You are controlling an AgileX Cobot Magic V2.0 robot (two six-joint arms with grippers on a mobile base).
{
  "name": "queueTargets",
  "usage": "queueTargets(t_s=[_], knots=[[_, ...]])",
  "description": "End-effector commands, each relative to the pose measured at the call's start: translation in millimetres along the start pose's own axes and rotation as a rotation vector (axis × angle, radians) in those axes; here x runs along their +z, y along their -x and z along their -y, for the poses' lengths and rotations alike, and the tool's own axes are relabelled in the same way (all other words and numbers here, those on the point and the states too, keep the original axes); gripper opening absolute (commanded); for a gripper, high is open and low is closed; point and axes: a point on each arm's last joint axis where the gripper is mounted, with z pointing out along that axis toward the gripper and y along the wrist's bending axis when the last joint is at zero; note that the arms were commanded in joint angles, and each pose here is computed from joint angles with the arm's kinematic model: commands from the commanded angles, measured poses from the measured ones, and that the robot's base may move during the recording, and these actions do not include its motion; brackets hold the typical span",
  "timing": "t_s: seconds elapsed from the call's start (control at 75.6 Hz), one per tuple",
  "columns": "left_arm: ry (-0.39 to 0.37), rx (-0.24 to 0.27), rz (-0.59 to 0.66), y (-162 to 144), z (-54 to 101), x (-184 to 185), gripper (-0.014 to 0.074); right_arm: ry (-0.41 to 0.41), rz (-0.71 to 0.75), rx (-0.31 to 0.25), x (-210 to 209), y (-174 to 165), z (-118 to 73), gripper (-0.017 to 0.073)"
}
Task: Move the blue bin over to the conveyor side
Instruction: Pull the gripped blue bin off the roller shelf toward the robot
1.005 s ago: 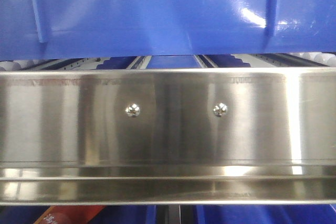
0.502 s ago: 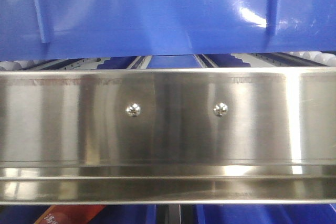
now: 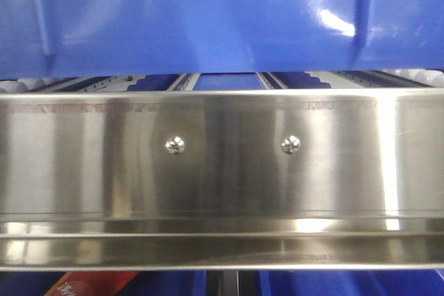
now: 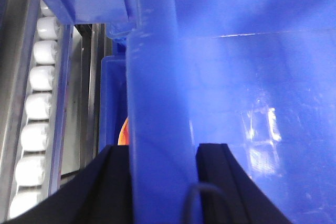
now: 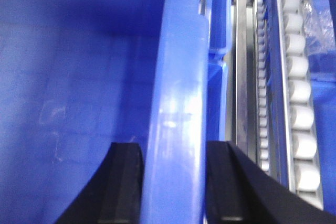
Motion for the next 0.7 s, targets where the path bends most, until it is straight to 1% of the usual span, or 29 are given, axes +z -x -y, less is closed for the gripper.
queueTargets(t_s=[0.0, 0.304, 0.463, 0.687], knots=[[-0.023, -0.006, 0.132, 0, -1.2, -39, -0.0016, 0.002, 0.151, -0.013, -44, -2, -1.0, -0.0076], [-0.044, -0.019, 0.274, -18, -8.1, -101, -0.0016, 0.004, 0.333, -0.015, -120, -29, -1.5, -0.0076], [-0.051, -0.025, 0.341, -30, -11.9, -129, -0.0016, 0.004, 0.411, -0.016, -151, -45, -1.7, -0.0076], [-0.058, -0.03, 0.4, -42, -15.3, -153, -0.0016, 0.005, 0.429, -0.017, -163, -63, -1.5, -0.0076]])
